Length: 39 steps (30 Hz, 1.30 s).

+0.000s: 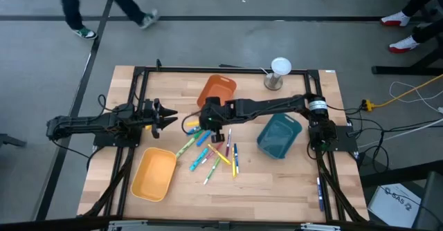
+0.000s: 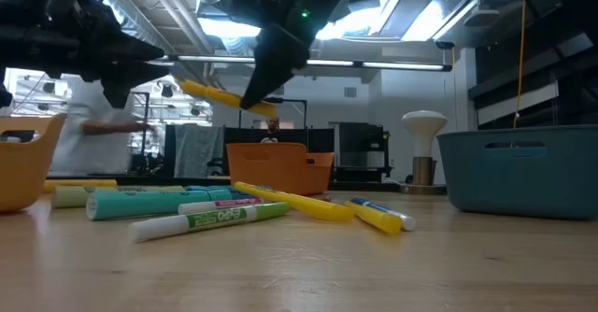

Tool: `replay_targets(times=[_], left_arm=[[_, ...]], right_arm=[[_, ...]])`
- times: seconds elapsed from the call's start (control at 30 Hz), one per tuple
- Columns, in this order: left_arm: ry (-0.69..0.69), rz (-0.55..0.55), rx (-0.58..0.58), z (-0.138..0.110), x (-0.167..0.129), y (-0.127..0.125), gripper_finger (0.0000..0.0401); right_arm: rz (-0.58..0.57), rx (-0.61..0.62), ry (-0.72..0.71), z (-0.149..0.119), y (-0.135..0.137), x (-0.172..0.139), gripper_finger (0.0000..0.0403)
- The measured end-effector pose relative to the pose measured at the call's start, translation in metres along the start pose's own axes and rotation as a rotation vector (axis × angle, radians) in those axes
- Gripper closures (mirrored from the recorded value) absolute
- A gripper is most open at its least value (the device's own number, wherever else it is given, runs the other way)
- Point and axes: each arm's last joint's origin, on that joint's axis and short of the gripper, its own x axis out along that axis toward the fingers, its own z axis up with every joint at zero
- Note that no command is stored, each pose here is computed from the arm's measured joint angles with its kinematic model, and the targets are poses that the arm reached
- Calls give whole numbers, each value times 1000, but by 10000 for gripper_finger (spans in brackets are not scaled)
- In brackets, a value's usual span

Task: Pick & Place Markers
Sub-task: Put the right yellow highlighter pen into the orange bin

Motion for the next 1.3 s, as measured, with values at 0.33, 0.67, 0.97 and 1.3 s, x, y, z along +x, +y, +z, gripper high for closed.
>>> replay_targets(times=[0.33,0.67,0.97,1.3], left_arm=[[93,4,-160,21,14,-11,257],[311,-86,-433,39,46,-27,257],[367,-61,-436,42,62,-27,257],[486,-67,-606,34,66,-22,257]], right_arm=[[-175,-506,128,2,17,-5,332],[-278,-715,58,16,13,-7,332],[-254,-798,-9,25,32,-11,331],[-314,-859,-81,36,38,-16,329]])
